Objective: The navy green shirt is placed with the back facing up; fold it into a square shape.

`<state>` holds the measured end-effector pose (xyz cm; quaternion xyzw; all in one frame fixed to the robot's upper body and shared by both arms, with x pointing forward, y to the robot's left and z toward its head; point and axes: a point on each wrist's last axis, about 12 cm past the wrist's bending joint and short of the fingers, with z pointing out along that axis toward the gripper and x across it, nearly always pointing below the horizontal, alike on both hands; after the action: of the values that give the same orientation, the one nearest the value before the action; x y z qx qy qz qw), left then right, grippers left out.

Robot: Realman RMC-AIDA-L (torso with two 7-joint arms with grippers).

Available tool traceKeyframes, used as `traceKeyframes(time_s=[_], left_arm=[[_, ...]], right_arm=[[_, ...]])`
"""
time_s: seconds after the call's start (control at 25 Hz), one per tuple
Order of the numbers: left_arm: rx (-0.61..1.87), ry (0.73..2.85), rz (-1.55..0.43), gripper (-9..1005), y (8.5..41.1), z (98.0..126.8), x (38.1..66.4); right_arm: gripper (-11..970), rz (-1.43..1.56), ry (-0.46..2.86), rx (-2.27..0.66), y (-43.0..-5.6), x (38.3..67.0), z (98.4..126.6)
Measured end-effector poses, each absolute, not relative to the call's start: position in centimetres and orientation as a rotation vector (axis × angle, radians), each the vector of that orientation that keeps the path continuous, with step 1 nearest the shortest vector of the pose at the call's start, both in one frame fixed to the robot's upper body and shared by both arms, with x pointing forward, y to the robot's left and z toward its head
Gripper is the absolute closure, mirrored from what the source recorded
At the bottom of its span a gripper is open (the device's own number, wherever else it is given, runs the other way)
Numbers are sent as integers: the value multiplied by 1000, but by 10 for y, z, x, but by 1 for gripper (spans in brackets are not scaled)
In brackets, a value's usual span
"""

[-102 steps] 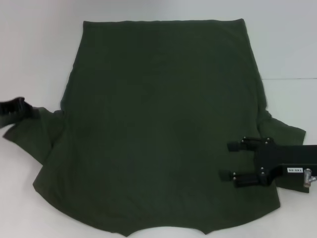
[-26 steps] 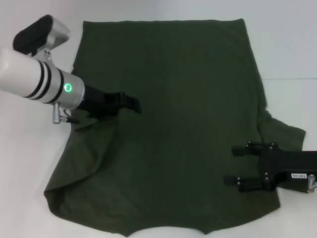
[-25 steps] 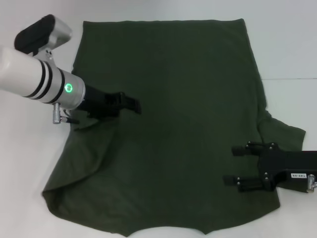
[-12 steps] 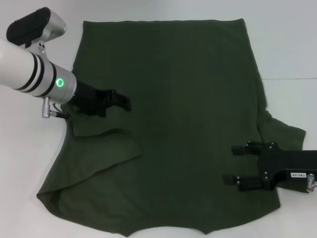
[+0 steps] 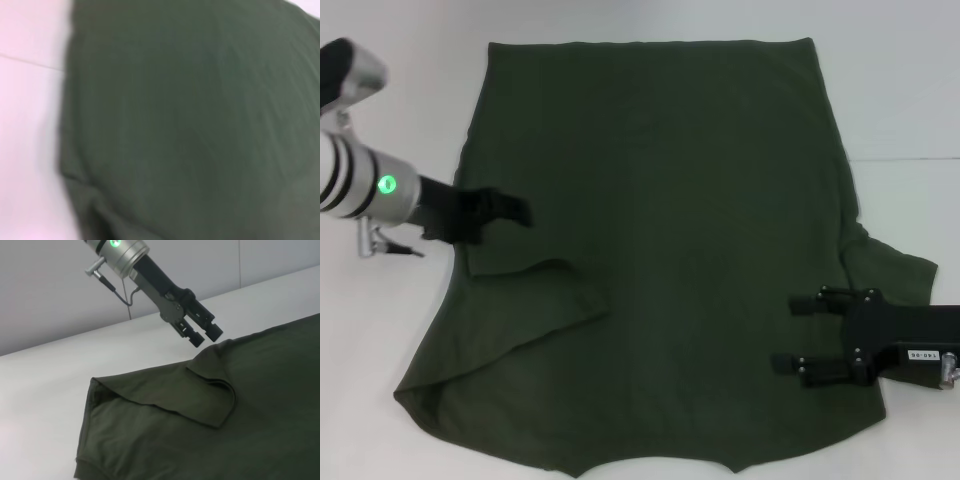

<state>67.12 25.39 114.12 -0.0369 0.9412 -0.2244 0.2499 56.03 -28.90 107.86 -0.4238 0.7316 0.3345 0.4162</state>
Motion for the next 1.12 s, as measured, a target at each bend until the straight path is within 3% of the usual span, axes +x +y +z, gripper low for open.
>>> traceKeyframes(time_s=[0.32,1.12], left_arm=[[-292,2486,-630,185,278,1119,661],[-339,2441,-642,184,264,1093,656]], right_arm=[[47,842,1837,-1063,-288,560,1078],[58,830,1846,-1056,-291,559,1076]])
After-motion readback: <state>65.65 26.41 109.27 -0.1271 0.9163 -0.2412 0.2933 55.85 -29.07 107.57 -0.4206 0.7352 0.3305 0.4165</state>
